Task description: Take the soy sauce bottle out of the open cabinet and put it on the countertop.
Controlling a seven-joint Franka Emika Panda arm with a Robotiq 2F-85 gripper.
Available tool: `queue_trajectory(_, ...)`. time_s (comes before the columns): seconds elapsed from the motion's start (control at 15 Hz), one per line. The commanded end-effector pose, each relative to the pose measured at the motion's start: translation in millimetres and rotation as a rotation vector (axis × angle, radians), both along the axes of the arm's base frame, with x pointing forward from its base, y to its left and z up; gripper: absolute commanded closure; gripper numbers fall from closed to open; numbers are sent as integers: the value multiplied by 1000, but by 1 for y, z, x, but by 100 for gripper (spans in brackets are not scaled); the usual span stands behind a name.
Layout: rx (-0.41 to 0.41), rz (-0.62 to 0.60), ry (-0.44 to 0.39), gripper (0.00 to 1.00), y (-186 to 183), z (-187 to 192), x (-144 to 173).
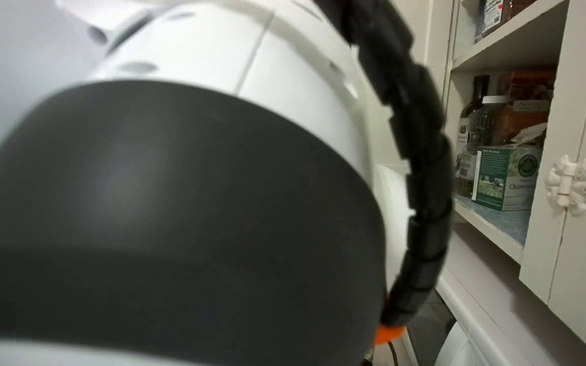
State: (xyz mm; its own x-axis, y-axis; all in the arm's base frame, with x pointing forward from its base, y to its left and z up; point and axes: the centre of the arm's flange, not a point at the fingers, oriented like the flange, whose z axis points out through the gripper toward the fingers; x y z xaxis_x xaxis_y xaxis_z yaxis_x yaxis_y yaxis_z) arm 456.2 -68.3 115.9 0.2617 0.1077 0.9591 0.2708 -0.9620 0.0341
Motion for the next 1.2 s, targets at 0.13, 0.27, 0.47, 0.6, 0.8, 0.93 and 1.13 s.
queue_trajectory(0.13,7,-4,-48,27,2,-1,-6)
queue_trajectory(0.27,2,-4,-46,13,2,0,-6)
queue_trajectory(0.47,-2,-1,-40,0,2,2,-7)
queue_trajectory(0.6,-2,1,-23,0,5,5,-10)
queue_trajectory(0.8,-4,-16,11,0,11,15,-18)
queue_trajectory(0.93,-2,-37,26,0,15,27,-23)
queue_trajectory(1.13,-23,-88,39,0,19,47,-28)
